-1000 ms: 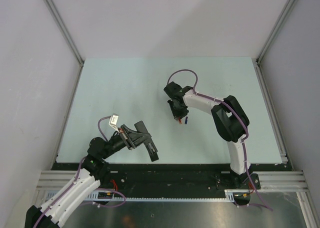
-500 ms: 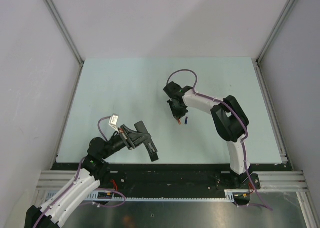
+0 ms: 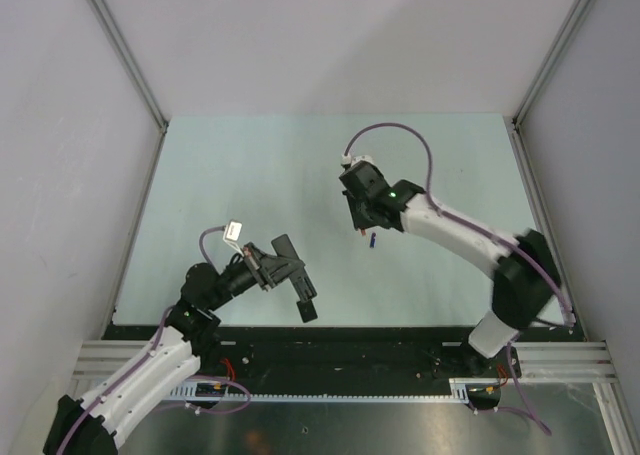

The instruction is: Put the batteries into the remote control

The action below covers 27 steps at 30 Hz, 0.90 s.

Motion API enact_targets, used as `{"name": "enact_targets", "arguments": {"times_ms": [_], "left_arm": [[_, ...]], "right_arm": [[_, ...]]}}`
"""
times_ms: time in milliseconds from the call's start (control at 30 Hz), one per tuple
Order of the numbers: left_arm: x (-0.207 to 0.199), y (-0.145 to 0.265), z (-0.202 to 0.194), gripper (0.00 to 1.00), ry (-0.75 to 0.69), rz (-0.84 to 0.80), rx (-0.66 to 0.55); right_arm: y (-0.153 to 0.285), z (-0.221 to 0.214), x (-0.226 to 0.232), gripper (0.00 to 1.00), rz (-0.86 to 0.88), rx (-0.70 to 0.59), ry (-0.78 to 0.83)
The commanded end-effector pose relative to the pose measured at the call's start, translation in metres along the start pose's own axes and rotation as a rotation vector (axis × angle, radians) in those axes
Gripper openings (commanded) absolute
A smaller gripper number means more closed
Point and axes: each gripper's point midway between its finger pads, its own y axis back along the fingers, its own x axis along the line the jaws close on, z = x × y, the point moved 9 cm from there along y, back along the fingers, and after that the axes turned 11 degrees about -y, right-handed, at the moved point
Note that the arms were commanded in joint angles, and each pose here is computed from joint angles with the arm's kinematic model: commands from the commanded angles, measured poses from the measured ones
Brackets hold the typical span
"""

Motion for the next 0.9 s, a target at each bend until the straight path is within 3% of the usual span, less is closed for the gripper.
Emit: {"name": "enact_targets", "arguments": {"times_ms": [0, 133, 333, 867], "left_arm": [[-0.016, -0.013, 0.031, 0.0, -0.032, 0.007, -0.111], [-0.019, -0.023, 0.045, 0.0, 0.001, 0.053, -0.151], [-0.03, -0.044, 0.066, 0.0, 0.026, 0.058, -0.146], [-0.051, -0.07, 0.067, 0.0, 0.041, -0.029, -0.093]], "right_arm": [[0.093, 0.017, 0.012, 0.0, 0.139, -0.316, -0.044], [0.138, 0.005, 0.013, 0.0, 0.298, -0.439, -0.084], [0.167, -0.01, 0.016, 0.0, 0.46, -0.546, -0.164], [0.189, -0.046, 0.064, 0.0, 0.604, -0.662, -0.073]]}}
